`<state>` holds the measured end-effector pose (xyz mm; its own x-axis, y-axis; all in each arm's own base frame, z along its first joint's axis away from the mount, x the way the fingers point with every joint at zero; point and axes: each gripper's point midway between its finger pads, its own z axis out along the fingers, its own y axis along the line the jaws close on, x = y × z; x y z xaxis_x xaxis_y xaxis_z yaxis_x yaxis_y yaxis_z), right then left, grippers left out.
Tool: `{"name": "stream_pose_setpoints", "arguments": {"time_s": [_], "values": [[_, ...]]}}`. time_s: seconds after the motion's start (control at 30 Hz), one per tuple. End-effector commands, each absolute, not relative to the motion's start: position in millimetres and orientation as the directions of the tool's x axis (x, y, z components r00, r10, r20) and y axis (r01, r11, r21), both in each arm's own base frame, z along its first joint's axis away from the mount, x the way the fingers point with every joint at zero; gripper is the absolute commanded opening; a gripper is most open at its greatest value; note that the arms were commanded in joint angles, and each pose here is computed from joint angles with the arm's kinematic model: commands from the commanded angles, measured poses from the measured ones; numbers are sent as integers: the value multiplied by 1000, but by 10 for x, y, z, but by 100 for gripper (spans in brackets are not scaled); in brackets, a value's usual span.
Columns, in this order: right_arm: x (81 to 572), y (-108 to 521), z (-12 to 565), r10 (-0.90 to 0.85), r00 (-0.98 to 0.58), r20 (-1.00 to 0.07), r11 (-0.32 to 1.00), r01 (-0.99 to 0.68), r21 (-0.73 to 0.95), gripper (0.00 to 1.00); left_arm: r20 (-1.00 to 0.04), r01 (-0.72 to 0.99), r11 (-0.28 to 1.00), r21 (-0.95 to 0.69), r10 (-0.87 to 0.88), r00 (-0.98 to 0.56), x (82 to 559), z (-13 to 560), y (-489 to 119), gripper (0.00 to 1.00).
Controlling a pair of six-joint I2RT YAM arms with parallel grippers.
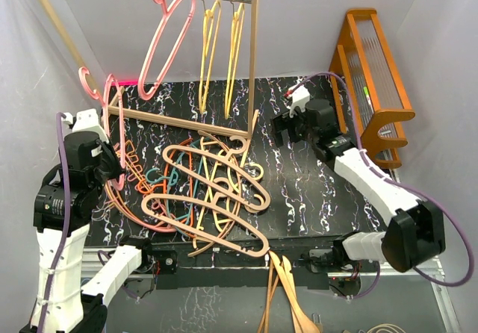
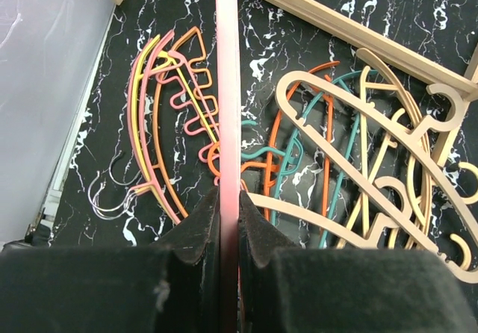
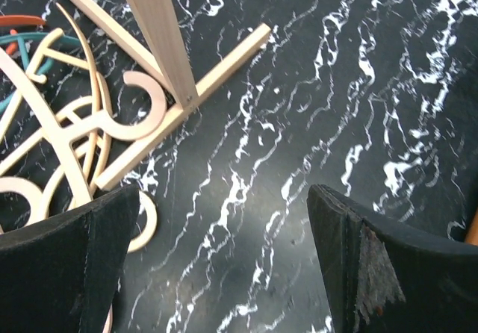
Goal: Organize the hangers
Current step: Move the clothesline to the center of the board.
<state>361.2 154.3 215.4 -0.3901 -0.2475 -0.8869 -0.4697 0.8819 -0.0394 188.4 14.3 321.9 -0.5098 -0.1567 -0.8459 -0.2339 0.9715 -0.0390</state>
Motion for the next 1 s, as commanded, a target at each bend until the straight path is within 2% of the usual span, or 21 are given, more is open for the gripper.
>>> {"name": "stream_pose_setpoints", "arguments": {"time_s": [0.0,0.27,0.47,0.63,0.77,0.83,0.93,0.97], "values": [[4009,1888,2657,-91,-149,-985,875,-483,-8,100,-860,-254,967,-11,-139,-492,1876,3239,214,0],[4332,2216,2543,4,-118,-993,842,-536,67,100,-845,-271,962,37,-115,-522,1864,3114,277,0],[4467,2402,2557,46,-129,-991,821,-561,111,95,-834,-283,956,72,-98,-543,1898,3048,321,0],[4484,2612,2542,38,-115,-993,838,-538,95,91,-824,-284,954,94,-86,-560,1947,2990,334,0],[4615,2685,2482,24,-78,-997,895,-443,56,87,-815,-285,952,114,-74,-575,1964,2933,350,0],[4710,2685,2480,32,-65,-997,912,-405,56,73,-813,-287,950,122,-70,-578,1972,2922,360,0],[4861,2594,2514,55,-56,-997,946,-315,70,40,-813,-291,948,132,-64,-579,1975,2921,377,0],[4911,2583,2444,50,-65,-997,953,-295,67,38,-812,-292,947,136,-63,-580,1969,2918,384,0]]}}
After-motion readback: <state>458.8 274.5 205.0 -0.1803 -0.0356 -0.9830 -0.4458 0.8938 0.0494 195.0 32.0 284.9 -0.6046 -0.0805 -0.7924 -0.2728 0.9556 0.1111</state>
